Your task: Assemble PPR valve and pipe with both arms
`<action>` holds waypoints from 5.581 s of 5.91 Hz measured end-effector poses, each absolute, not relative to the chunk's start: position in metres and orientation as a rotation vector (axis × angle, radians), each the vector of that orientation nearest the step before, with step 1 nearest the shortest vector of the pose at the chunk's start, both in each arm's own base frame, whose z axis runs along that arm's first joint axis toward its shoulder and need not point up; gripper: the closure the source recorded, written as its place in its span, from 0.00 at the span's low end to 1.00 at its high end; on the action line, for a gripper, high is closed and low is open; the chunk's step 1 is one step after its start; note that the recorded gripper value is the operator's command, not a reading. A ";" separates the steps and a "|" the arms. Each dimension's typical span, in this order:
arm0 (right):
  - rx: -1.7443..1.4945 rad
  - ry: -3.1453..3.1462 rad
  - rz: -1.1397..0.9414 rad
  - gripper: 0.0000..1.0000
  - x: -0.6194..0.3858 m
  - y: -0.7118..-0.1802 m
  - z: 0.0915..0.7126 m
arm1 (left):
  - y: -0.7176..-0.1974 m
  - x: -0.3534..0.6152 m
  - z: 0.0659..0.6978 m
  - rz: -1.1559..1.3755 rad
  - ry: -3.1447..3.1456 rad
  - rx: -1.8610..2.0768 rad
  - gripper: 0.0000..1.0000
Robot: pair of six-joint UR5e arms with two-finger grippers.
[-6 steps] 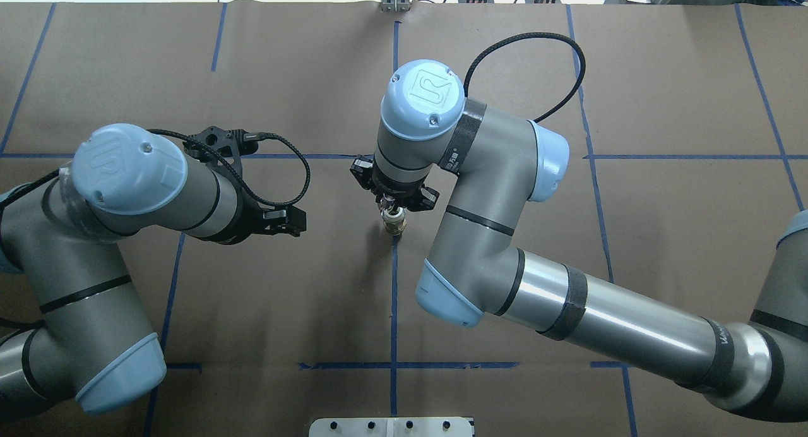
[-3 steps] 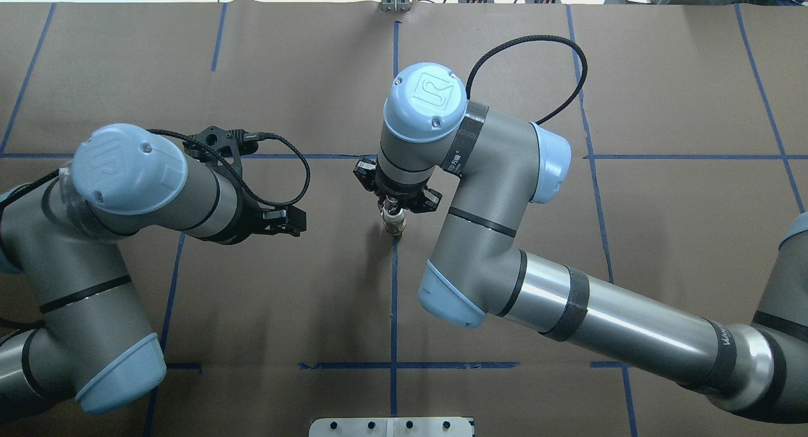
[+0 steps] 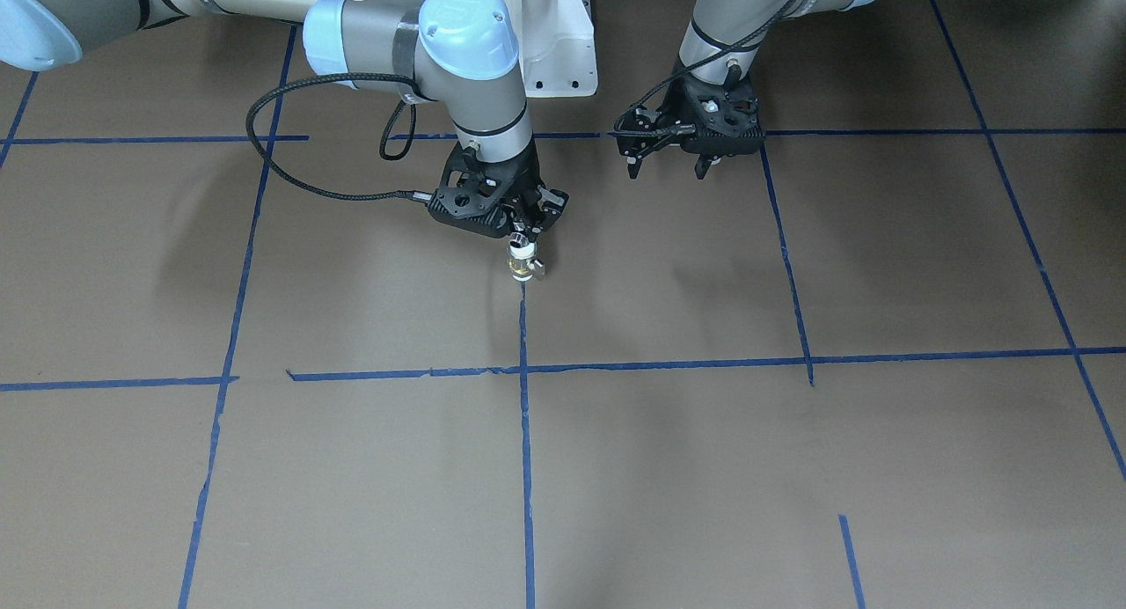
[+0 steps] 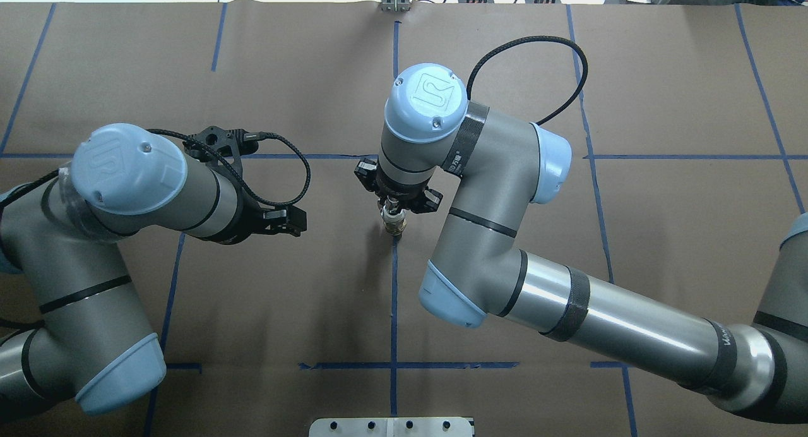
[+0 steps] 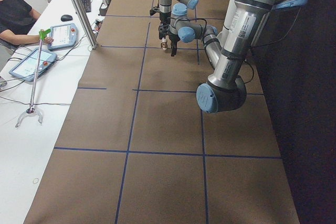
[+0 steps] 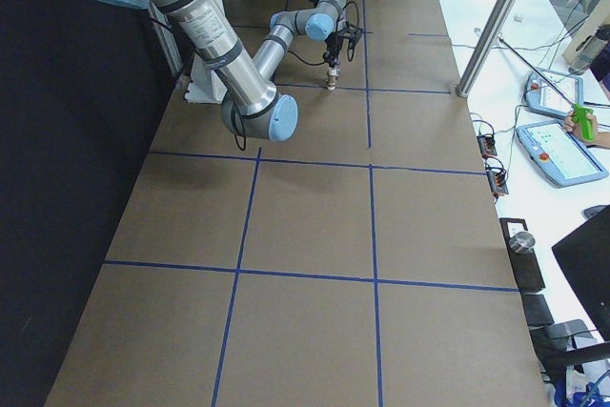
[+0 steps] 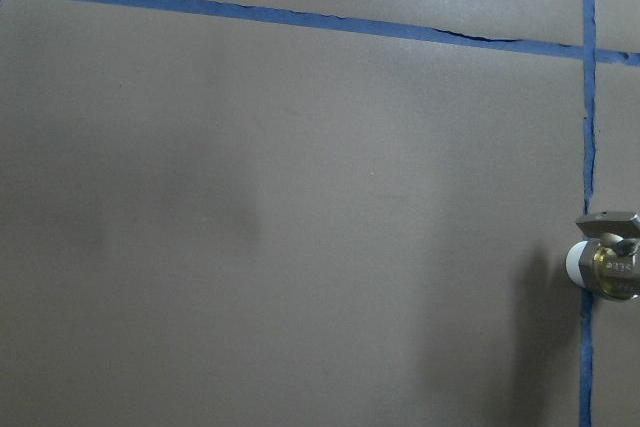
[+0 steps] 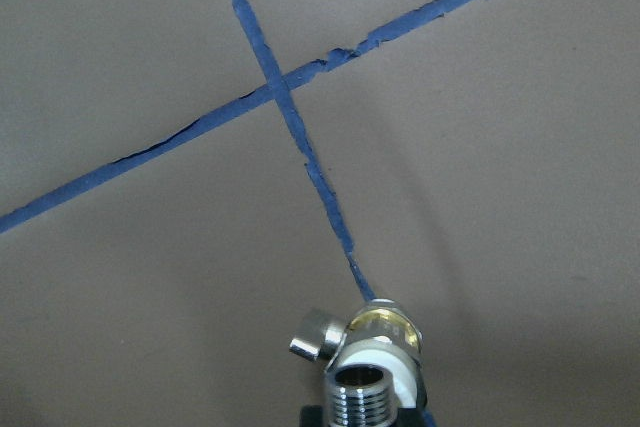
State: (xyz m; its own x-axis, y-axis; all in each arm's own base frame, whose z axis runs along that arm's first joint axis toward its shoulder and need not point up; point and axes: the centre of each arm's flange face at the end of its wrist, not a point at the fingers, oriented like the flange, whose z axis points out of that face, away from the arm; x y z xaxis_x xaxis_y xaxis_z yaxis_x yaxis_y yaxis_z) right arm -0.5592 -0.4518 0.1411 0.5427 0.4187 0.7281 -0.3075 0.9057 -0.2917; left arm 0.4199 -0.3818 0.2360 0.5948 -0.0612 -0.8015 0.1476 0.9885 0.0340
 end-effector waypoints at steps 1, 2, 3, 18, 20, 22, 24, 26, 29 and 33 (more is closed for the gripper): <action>-0.135 -0.899 0.433 0.97 -0.559 -0.452 0.142 | -0.382 0.420 0.236 -0.122 0.926 0.100 0.00; -0.136 -0.896 0.432 0.87 -0.560 -0.451 0.143 | -0.382 0.420 0.236 -0.122 0.925 0.100 0.00; -0.137 -0.895 0.430 0.60 -0.561 -0.450 0.144 | -0.382 0.420 0.236 -0.122 0.925 0.100 0.00; 0.074 -0.794 -0.035 0.00 -0.107 -0.418 0.432 | -0.452 0.146 0.459 0.307 0.816 0.124 0.00; 0.092 -0.774 -0.140 0.00 -0.027 -0.436 0.526 | -0.471 0.026 0.566 0.373 0.817 0.165 0.00; 0.093 -0.776 -0.227 0.00 0.014 -0.440 0.590 | -0.464 -0.043 0.632 0.349 0.816 0.161 0.00; 0.093 -0.780 -0.240 0.00 0.029 -0.436 0.607 | -0.450 -0.060 0.663 0.297 0.818 0.109 0.00; 0.066 -0.779 -0.231 0.00 0.031 -0.417 0.622 | -0.445 -0.077 0.678 0.226 0.819 0.087 0.00; 0.054 -0.793 -0.222 0.00 0.031 -0.411 0.625 | -0.422 -0.083 0.659 0.146 0.769 0.083 0.00; 0.061 -0.804 -0.217 0.00 0.033 -0.409 0.623 | -0.382 -0.078 0.652 0.109 0.778 0.056 0.00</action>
